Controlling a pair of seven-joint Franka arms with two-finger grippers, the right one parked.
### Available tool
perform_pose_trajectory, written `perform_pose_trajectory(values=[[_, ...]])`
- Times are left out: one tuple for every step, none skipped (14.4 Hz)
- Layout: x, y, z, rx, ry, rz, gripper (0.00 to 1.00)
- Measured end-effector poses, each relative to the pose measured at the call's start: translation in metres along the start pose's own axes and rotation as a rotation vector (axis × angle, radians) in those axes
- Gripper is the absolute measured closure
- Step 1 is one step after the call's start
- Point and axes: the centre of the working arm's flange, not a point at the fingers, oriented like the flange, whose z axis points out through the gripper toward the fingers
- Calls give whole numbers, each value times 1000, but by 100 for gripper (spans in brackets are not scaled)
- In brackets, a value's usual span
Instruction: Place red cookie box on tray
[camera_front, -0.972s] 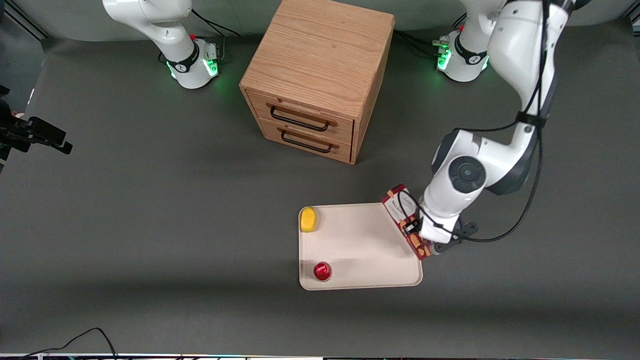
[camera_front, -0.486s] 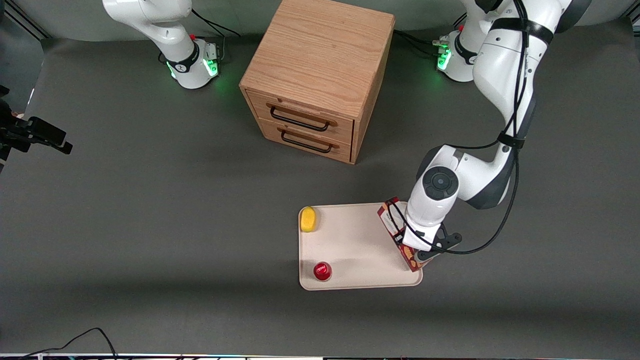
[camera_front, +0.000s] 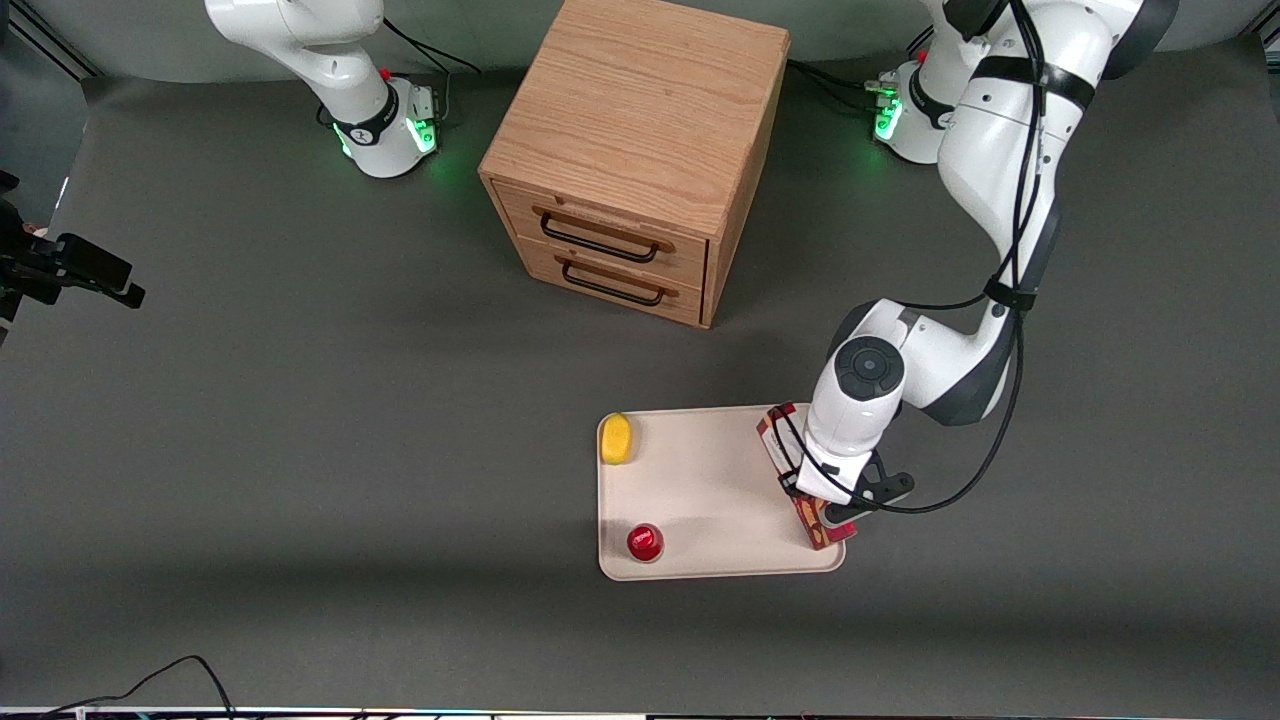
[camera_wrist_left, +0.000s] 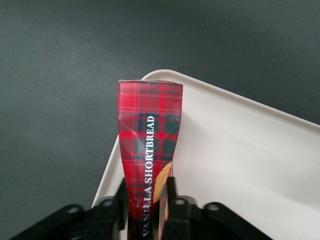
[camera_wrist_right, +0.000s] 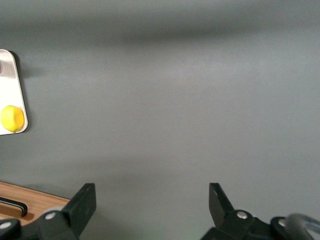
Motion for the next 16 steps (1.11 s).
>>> perform_pose_trajectory(values=[[2, 0, -2, 2, 1, -1, 44], [5, 0, -6, 19, -4, -1, 35], [8, 0, -12, 51, -18, 4, 23], [12, -1, -24, 88, -42, 12, 13], [17, -1, -41, 120, -76, 21, 1], [22, -4, -64, 138, -119, 40, 0], [30, -10, -93, 148, -170, 69, 0], [40, -23, -124, 154, -223, 106, 0], [52, -41, -156, 154, -262, 144, 0], [65, -64, -188, 151, -283, 180, 0], [76, -89, -216, 146, -294, 212, 0], [86, -116, -242, 134, -299, 245, 0], [94, -145, -264, 117, -300, 283, 0], [99, -176, -283, 101, -296, 322, 0], [103, -206, -299, 89, -292, 349, 0], [104, -233, -314, 81, -295, 364, 0]])
